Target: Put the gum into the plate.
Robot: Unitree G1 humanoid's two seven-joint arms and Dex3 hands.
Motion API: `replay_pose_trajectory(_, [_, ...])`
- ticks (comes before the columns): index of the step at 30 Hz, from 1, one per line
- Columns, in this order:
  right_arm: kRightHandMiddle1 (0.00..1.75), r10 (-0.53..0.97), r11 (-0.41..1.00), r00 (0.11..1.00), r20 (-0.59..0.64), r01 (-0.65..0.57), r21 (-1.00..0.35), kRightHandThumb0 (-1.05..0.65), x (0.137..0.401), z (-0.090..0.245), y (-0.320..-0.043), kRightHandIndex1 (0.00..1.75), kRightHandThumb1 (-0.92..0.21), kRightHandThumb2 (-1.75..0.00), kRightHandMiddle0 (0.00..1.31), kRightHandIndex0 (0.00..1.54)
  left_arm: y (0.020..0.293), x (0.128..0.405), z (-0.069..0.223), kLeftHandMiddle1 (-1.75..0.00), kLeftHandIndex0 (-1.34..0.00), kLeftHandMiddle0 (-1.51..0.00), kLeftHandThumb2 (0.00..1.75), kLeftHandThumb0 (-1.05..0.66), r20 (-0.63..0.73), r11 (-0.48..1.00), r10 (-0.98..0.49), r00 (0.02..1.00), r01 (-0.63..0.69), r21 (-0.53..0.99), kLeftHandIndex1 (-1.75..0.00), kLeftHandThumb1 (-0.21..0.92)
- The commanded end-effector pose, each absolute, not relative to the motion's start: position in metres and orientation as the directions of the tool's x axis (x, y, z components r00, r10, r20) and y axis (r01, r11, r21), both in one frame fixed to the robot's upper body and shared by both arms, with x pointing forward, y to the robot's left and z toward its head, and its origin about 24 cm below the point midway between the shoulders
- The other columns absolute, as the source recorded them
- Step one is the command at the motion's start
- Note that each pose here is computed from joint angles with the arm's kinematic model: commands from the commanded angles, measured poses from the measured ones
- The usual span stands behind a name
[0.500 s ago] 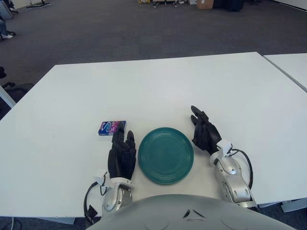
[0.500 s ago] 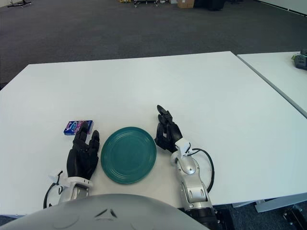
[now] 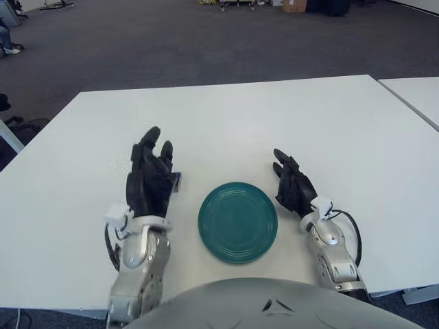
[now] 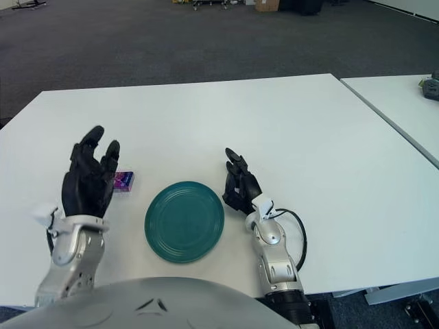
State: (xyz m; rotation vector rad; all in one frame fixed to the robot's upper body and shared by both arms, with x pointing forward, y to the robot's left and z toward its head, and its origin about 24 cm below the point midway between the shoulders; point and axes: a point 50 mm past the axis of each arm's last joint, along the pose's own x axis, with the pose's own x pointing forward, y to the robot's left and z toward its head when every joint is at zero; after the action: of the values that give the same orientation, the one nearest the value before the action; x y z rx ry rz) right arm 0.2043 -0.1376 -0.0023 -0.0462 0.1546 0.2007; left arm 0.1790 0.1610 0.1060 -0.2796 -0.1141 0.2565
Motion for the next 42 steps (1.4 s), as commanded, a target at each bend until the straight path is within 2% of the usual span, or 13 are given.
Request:
replay_pose_trajectory(1, [0.27,0.186,0.981,0.945,-0.268,-0.196,-0.01,-0.9,0.195,-0.022,-0.142,0.0,-0.92,-0.99,0.0,0.11,0.181,0.191,0.112,-0.62,-0.17,-0.4,0.57,-0.86,0.116,0.959,0.284,0.952,-0.28,-0.055,-1.06,0.92])
replay_pose_trajectory(6, [0.26,0.187,0.981,0.946,-0.267,-0.195,-0.003,-0.91,0.196,-0.023,-0.142,0.0,-0.92,-0.99,0.0,0.12,0.21,0.203,0.111,-0.65,-0.08,-0.28,0.44,-0.84,0.139,0.885,0.223,0.965,-0.26,0.387,-1.0,0.92])
replay_pose_trajectory(8, [0.26,0.187,0.981,0.946,-0.264,-0.196,-0.007,-0.91,0.197,-0.023,-0.142,0.0,-0.92,-0.99,0.0,0.12,0.214,0.204,0.109,-0.62,-0.06,-0.26,0.43,-0.85,0.128,0.833,0.19,0.973,-0.228,0.503,-1.0,0.92])
replay_pose_trajectory(12, [0.24,0.193,0.979,0.947,-0.256,-0.202,-0.011,-0.9,0.197,-0.023,-0.142,0.0,-0.92,-0.98,0.0,0.11,0.22,0.207,0.102,-0.54,-0.02,-0.22,0.44,-0.88,0.082,0.741,0.131,0.988,-0.153,0.654,-0.98,0.92])
replay_pose_trajectory(15, [0.22,0.197,0.979,0.947,-0.253,-0.206,-0.01,-0.9,0.198,-0.022,-0.143,0.0,-0.92,-0.98,0.0,0.1,0.221,0.21,0.099,-0.4,0.0,-0.21,0.48,-0.91,0.032,0.683,0.09,0.995,-0.085,0.725,-0.94,0.92])
replay_pose_trajectory(19, [0.24,0.182,0.982,0.949,-0.259,-0.19,-0.005,-0.9,0.199,-0.024,-0.145,0.01,-0.92,-0.98,0.0,0.11,0.226,0.221,0.091,-0.21,-0.02,-0.25,0.5,-0.93,-0.073,0.526,0.006,0.997,0.059,0.849,-0.91,0.92])
replay_pose_trajectory(22, [0.27,0.179,0.982,0.947,-0.267,-0.188,-0.01,-0.89,0.198,-0.025,-0.147,0.01,-0.92,-0.97,0.0,0.12,0.23,0.228,0.083,-0.11,0.0,-0.26,0.54,-0.94,-0.14,0.438,-0.039,0.989,0.142,0.888,-0.9,0.92])
replay_pose_trajectory(25, [0.27,0.175,0.982,0.944,-0.278,-0.188,-0.02,-0.89,0.199,-0.025,-0.148,0.01,-0.92,-0.97,0.0,0.12,0.236,0.237,0.07,-0.08,0.0,-0.25,0.54,-0.94,-0.281,0.342,-0.098,0.955,0.297,0.892,-0.88,0.92])
replay_pose_trajectory(33, [0.29,0.163,0.984,0.947,-0.277,-0.178,-0.03,-0.89,0.199,-0.025,-0.15,0.01,-0.92,-0.97,0.0,0.13,0.236,0.245,0.05,-0.03,0.0,-0.22,0.44,-0.9,-0.514,0.316,-0.208,0.832,0.554,0.77,-0.8,0.92])
replay_pose_trajectory(42, [0.34,0.152,0.985,0.949,-0.275,-0.167,-0.031,-0.88,0.198,-0.027,-0.154,0.01,-0.92,-0.96,0.0,0.14,0.222,0.24,0.029,0.0,0.0,-0.19,0.28,-0.8,-0.6,0.331,-0.273,0.752,0.659,0.675,-0.67,0.91])
